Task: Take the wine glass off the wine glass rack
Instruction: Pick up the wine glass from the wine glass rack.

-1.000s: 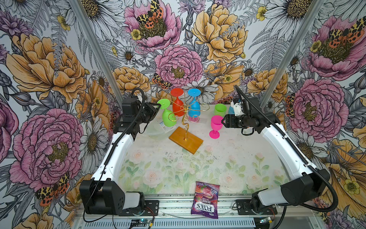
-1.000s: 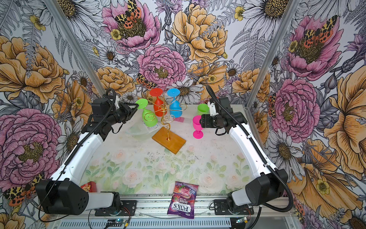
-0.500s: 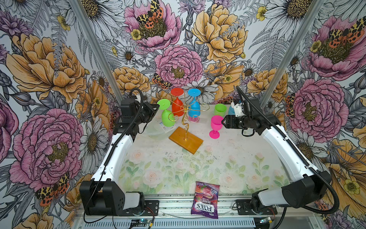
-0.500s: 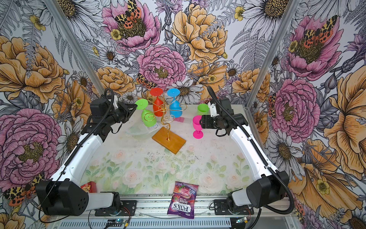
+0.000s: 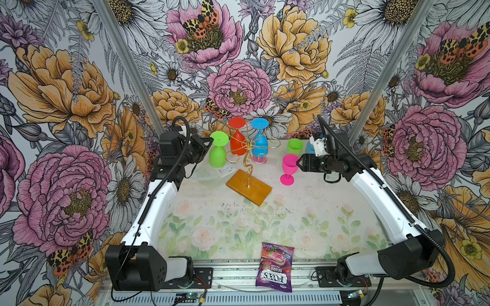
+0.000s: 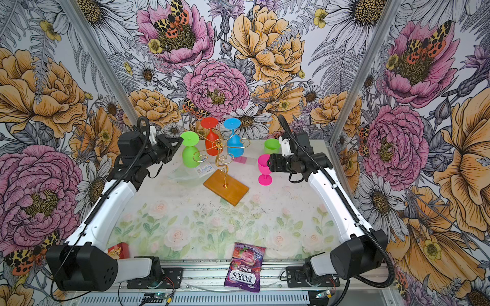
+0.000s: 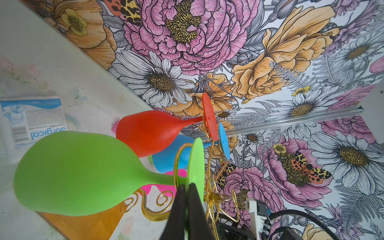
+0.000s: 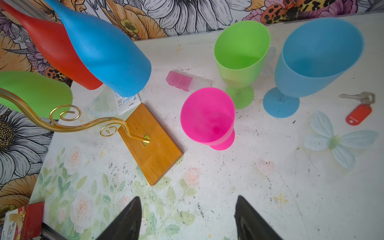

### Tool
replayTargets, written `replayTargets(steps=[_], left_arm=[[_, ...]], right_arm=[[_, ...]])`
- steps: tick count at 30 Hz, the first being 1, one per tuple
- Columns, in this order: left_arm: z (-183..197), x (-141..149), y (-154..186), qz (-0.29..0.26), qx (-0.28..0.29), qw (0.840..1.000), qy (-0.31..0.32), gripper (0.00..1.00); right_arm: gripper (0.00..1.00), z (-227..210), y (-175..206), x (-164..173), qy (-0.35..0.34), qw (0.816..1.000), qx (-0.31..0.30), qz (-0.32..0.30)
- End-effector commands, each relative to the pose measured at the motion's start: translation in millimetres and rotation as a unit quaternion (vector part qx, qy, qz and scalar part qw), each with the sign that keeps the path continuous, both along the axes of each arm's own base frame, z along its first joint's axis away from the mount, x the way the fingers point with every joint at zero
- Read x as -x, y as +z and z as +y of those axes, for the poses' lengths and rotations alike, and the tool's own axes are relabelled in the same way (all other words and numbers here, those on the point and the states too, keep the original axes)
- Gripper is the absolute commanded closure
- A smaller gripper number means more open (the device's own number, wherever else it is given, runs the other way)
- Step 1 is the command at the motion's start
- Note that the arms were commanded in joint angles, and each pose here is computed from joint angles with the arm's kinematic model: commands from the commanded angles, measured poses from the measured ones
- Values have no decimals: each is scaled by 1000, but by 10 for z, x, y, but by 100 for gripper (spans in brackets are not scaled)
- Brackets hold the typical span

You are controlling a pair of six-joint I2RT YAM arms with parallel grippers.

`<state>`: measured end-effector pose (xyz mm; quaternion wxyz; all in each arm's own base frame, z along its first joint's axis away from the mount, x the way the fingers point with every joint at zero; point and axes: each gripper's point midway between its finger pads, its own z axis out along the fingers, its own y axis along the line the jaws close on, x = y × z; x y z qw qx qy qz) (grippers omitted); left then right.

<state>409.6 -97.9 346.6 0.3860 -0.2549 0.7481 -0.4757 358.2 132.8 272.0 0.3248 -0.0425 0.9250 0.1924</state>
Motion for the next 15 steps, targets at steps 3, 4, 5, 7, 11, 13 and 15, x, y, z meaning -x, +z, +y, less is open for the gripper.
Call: replayTargets(steps=[3,4,5,7,11,13,15], left_arm=[[-7,97,121,-9,25,1000,-5,100],[-20,106,156,-12,33,999,-8,100],[-34,109,178,-13,41,999,-11,100],[-56,112,222,-15,53,998,-16,100],[-71,97,265,-16,61,998,-18,100],[-63,94,280,-17,62,998,-16,100],[-56,86,281,-15,63,998,-12,100]], right_arm=[[28,-7,135,20,-2,1000,-14,-21],[28,-8,142,23,-2,1000,-14,-22],[28,-6,137,23,-2,1000,-14,-22],[28,-1,143,27,-1,1000,-16,-22],[28,6,151,36,-1,1000,-20,-24],[28,-2,148,39,-1,1000,-20,-24],[28,-2,134,44,-1,1000,-20,-23]])
